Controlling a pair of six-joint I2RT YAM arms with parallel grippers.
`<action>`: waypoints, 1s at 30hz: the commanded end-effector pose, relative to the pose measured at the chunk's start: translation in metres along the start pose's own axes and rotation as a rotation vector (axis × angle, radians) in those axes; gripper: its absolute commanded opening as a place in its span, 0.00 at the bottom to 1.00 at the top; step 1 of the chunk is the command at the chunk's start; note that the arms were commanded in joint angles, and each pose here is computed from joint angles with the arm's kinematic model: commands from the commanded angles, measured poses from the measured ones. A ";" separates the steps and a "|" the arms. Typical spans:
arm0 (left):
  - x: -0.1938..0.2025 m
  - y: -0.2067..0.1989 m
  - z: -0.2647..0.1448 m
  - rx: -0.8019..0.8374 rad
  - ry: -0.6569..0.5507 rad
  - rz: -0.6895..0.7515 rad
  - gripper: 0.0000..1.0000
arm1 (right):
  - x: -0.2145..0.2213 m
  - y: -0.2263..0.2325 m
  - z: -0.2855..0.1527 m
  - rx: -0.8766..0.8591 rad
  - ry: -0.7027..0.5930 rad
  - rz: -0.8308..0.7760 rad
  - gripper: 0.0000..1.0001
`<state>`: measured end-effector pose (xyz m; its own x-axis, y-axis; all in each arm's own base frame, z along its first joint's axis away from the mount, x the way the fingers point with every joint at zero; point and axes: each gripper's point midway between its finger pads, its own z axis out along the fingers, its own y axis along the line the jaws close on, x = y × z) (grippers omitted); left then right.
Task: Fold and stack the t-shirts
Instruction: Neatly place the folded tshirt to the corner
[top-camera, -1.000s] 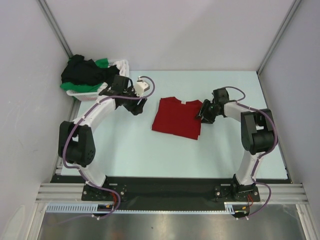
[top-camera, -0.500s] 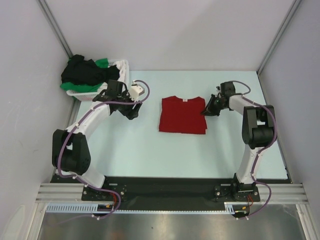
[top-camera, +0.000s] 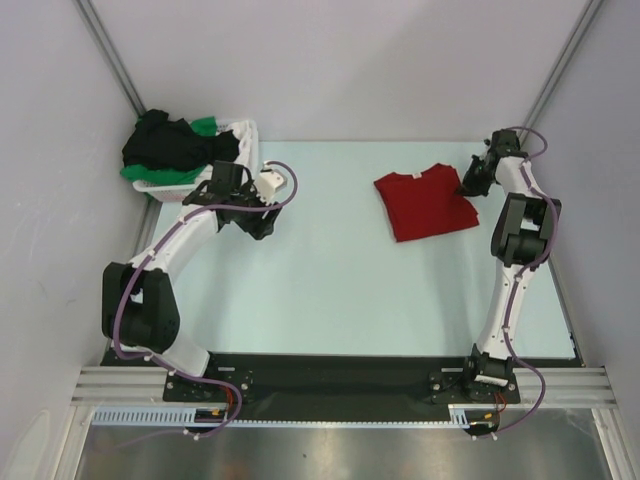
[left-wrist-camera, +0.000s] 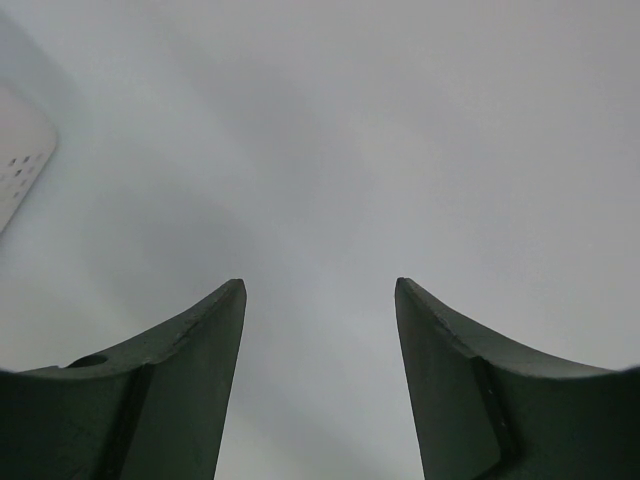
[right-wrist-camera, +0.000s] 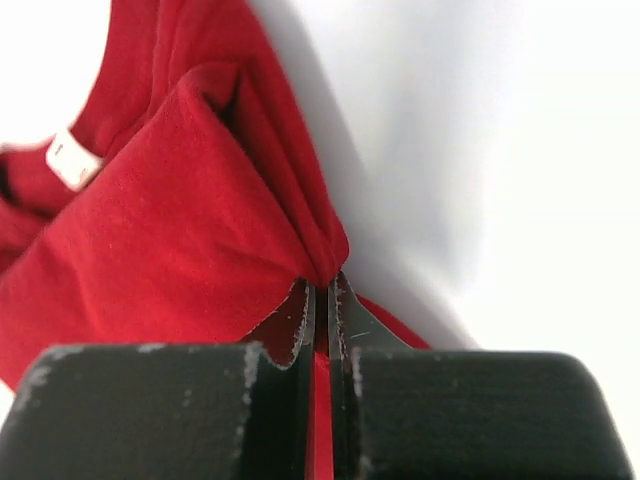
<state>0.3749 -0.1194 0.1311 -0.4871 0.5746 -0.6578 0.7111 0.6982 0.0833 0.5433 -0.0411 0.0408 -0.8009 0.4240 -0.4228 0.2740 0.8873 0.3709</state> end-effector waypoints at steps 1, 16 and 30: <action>-0.010 0.009 -0.014 -0.042 -0.035 0.024 0.67 | -0.060 -0.024 -0.007 0.095 -0.119 -0.041 0.00; 0.001 0.018 -0.008 -0.075 0.034 0.006 0.66 | -0.160 -0.137 -0.006 0.271 -0.459 0.108 0.00; 0.009 0.025 0.000 -0.091 0.084 0.010 0.67 | -0.205 -0.152 -0.027 0.388 -0.640 0.019 0.48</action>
<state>0.3774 -0.0994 0.1157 -0.5469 0.6058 -0.5779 0.6733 0.7285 0.1265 0.6360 -0.2437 0.0484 -0.4561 0.4499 -0.7678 0.5373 0.8270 0.1655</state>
